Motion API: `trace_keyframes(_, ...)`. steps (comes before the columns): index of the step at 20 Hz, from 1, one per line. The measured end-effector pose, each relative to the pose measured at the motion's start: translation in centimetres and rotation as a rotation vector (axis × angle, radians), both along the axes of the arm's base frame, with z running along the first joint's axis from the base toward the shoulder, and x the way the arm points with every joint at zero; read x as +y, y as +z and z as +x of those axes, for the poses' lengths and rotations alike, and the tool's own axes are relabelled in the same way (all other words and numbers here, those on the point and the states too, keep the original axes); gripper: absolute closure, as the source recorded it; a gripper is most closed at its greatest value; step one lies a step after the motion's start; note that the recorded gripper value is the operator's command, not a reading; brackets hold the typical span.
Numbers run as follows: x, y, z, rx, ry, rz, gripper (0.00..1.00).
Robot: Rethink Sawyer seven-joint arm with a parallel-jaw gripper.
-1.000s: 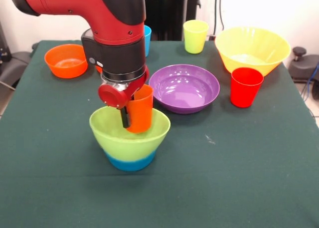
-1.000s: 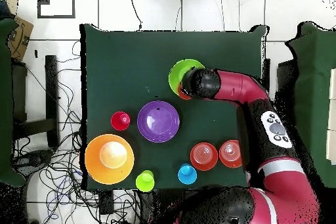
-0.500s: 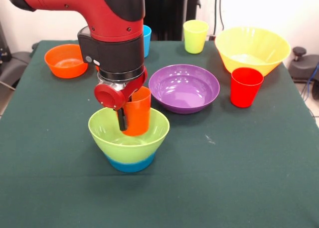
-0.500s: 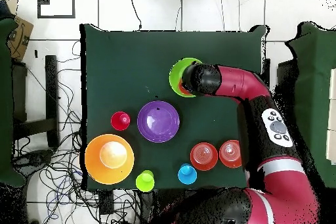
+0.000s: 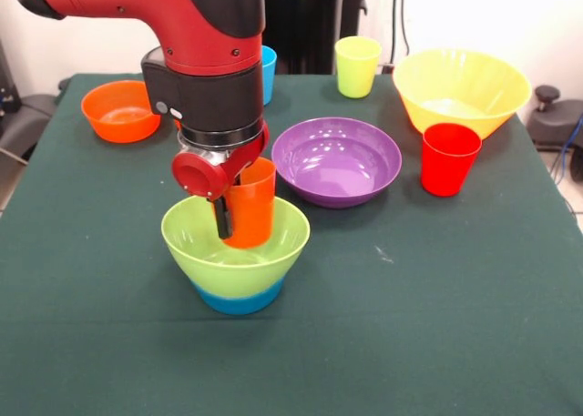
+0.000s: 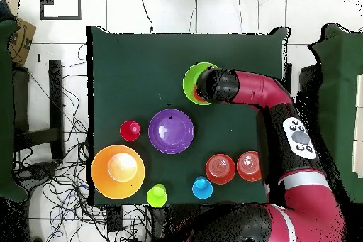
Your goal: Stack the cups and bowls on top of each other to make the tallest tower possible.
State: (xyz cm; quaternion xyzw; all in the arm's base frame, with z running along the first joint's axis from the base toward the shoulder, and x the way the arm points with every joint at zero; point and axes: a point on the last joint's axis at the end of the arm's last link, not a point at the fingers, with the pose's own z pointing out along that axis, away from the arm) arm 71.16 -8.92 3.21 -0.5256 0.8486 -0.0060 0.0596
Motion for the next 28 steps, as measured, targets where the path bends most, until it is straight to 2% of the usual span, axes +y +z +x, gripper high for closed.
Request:
trace_keyframes(10, 0.9, -0.5, 0.2, 0.003, 0.011, 0.003, 1.00)
trace_keyframes(28, 0.8, -2.3, 0.0, 0.018, 0.002, 0.016, 1.00)
